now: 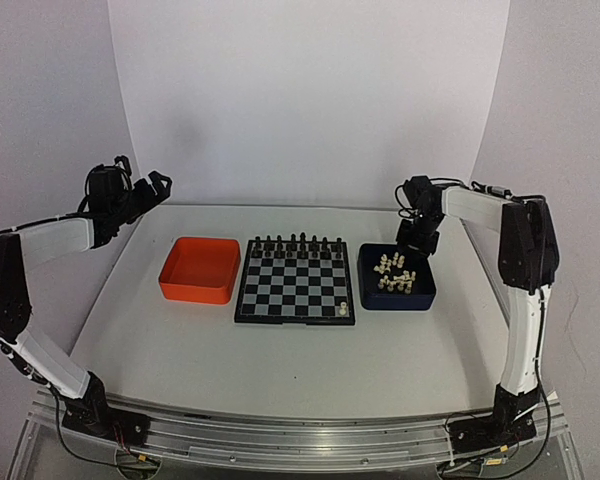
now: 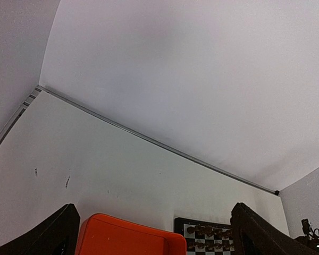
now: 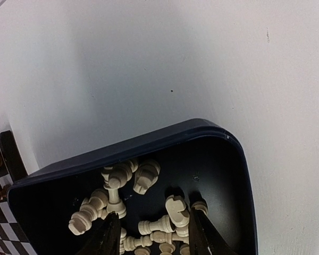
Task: Set up the chess pieces on the board
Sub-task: Pick up the chess piece from the storage box.
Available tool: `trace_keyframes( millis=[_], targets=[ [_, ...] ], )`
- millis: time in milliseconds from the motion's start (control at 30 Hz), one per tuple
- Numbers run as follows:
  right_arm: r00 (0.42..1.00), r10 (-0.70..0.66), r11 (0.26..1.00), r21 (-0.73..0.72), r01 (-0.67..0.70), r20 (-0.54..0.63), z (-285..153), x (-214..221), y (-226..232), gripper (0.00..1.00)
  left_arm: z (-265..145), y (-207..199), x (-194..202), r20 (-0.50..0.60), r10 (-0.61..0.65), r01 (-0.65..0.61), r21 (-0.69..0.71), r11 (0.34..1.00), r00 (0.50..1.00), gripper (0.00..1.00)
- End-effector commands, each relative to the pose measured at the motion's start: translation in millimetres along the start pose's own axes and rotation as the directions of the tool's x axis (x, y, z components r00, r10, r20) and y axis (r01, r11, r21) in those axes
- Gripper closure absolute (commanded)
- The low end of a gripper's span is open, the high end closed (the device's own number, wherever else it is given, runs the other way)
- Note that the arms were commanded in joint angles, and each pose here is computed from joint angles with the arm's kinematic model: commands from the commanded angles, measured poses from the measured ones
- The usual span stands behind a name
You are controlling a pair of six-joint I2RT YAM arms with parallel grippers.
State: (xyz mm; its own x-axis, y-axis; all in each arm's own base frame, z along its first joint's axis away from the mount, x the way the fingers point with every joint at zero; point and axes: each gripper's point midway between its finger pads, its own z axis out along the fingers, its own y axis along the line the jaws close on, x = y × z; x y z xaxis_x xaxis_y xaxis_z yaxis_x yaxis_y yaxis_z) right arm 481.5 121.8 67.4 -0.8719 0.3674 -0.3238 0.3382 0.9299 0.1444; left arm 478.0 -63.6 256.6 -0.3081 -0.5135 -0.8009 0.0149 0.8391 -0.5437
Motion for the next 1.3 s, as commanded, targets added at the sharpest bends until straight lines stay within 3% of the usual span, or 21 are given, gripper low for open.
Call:
trace_keyframes(
  millis=[0, 767, 1267],
  targets=[
    [0.998, 0.039, 0.999, 0.0, -0.039, 0.049, 3.5, -15.7, 7.7, 0.6, 3.2, -22.5, -24.3, 0.052, 0.02, -0.023, 0.067, 0.998, 0.998, 0.0],
    [0.999, 0.048, 0.999, -0.006, -0.048, 0.025, 26.1, -12.5, 12.2, 0.75, 2.9, -21.0, -21.6, 0.047, 0.026, -0.029, 0.063, 0.998, 0.999, 0.0],
    [0.995, 0.046, 0.998, -0.034, -0.043, 0.093, -5.5, -25.1, 13.7, 0.76, 4.2, -20.6, -20.9, 0.045, 0.032, -0.035, 0.062, 0.997, 0.998, 0.0]
  ],
)
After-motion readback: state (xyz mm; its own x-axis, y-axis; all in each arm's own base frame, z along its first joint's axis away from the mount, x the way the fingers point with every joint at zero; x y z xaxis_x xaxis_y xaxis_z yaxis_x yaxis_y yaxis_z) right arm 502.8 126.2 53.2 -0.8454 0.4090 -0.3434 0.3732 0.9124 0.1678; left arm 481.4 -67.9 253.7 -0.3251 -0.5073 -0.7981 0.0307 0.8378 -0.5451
